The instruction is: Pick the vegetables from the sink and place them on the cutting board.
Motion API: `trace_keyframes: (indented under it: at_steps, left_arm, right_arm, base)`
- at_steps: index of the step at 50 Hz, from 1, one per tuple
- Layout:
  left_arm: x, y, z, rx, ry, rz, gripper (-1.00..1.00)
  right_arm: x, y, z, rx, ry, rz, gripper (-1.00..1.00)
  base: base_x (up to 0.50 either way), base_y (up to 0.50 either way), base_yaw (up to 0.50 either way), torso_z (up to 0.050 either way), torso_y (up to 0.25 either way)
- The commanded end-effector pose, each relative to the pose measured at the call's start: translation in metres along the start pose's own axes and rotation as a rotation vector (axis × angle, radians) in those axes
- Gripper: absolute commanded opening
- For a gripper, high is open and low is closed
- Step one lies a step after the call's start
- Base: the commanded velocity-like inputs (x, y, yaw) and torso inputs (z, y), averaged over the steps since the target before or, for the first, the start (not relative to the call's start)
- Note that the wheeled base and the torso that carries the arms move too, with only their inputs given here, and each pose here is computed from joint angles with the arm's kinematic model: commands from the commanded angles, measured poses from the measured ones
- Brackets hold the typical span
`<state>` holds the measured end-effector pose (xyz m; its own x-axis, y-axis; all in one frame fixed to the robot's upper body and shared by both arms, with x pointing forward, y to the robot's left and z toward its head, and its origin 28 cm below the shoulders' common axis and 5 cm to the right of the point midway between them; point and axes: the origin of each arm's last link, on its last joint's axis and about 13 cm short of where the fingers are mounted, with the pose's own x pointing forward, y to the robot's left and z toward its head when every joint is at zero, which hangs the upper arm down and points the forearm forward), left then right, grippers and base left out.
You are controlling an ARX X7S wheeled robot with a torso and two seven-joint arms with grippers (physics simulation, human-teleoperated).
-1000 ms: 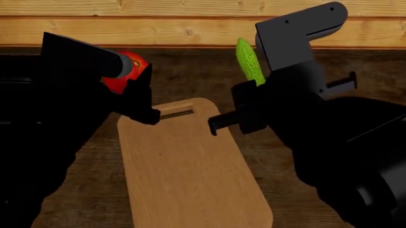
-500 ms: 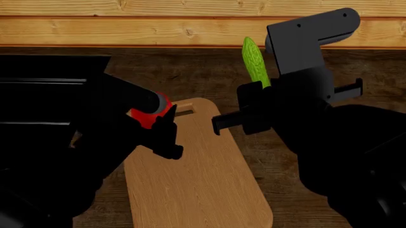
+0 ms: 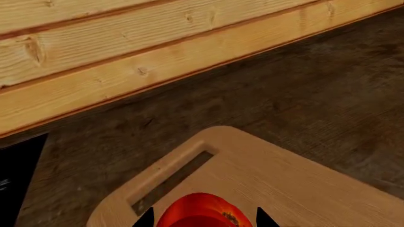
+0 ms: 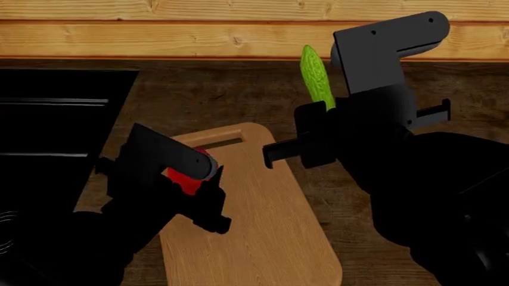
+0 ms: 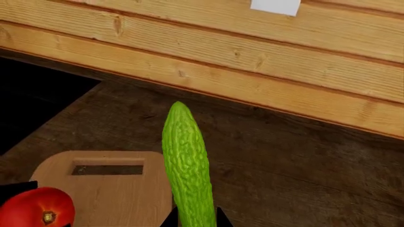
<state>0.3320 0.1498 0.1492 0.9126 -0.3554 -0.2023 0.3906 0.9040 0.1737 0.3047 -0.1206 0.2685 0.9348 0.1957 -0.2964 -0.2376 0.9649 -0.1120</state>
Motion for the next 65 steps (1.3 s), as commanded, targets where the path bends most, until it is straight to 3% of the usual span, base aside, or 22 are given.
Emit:
trace_keyframes:
  at_steps: [1,7,8,17,23,31,37,45,55,57,59,61,65]
  left_arm:
    - [-0.001,-0.003,-0.018,0.001,0.06,-0.003,-1.0]
    - [-0.002,-0.004,-0.02,0.007,0.065,-0.009,-1.0]
    - [-0.002,-0.004,-0.019,0.017,0.056,-0.008,1.0]
    - [-0.002,-0.002,-0.017,0.006,0.04,-0.002,1.0]
    - [-0.014,0.002,0.007,0.036,-0.078,0.046,1.0]
    - [-0.03,0.011,0.033,-0.042,-0.173,0.054,1.0]
    - [-0.042,0.015,0.048,-0.066,-0.236,0.072,1.0]
    - [-0.065,0.029,0.068,-0.162,-0.365,0.126,1.0]
    - [-0.074,0.044,0.075,-0.221,-0.418,0.218,1.0]
    - [-0.074,0.045,0.074,-0.224,-0.42,0.226,1.0]
    - [-0.074,0.048,0.075,-0.218,-0.425,0.254,1.0]
    - [-0.076,0.052,0.076,-0.231,-0.432,0.268,1.0]
    - [-0.076,0.056,0.075,-0.253,-0.435,0.29,1.0]
  right_arm:
    - [-0.002,0.0,0.002,0.0,-0.009,-0.003,-1.0]
    - [0.001,-0.001,-0.001,0.006,-0.005,0.0,-1.0]
    - [0.0,-0.001,-0.001,0.007,-0.005,-0.001,-1.0]
    - [0.001,-0.001,-0.002,0.009,-0.002,0.006,-1.0]
    - [0.002,-0.001,-0.004,0.016,0.003,0.009,-1.0]
    - [0.002,0.0,-0.007,0.036,0.003,0.012,-1.0]
    - [0.002,0.006,-0.002,0.051,0.09,-0.003,-1.0]
    - [0.003,0.013,0.021,0.096,0.189,0.107,-1.0]
    - [0.006,0.02,0.029,0.093,0.255,0.169,-1.0]
    - [0.004,0.021,0.032,0.113,0.272,0.191,-1.0]
    - [0.003,0.021,0.032,0.201,0.305,0.259,-1.0]
    - [0.001,0.022,0.033,0.181,0.37,0.22,-1.0]
    - [-0.008,0.024,0.044,0.219,0.406,0.245,-1.0]
  base:
    - [0.0,0.0,0.0,0.0,0.0]
    - [0.0,0.0,0.0,0.0,0.0]
    - [0.0,0.0,0.0,0.0,0.0]
    - [0.0,0.0,0.0,0.0,0.0]
    - [0.0,0.0,0.0,0.0,0.0]
    - [0.0,0.0,0.0,0.0,0.0]
    - [0.0,0.0,0.0,0.0,0.0]
    - [0.0,0.0,0.0,0.0,0.0]
    - [0.0,0.0,0.0,0.0,0.0]
    - [0.0,0.0,0.0,0.0,0.0]
    - [0.0,0.0,0.0,0.0,0.0]
    - [0.0,0.0,0.0,0.0,0.0]
    - [0.0,0.0,0.0,0.0,0.0]
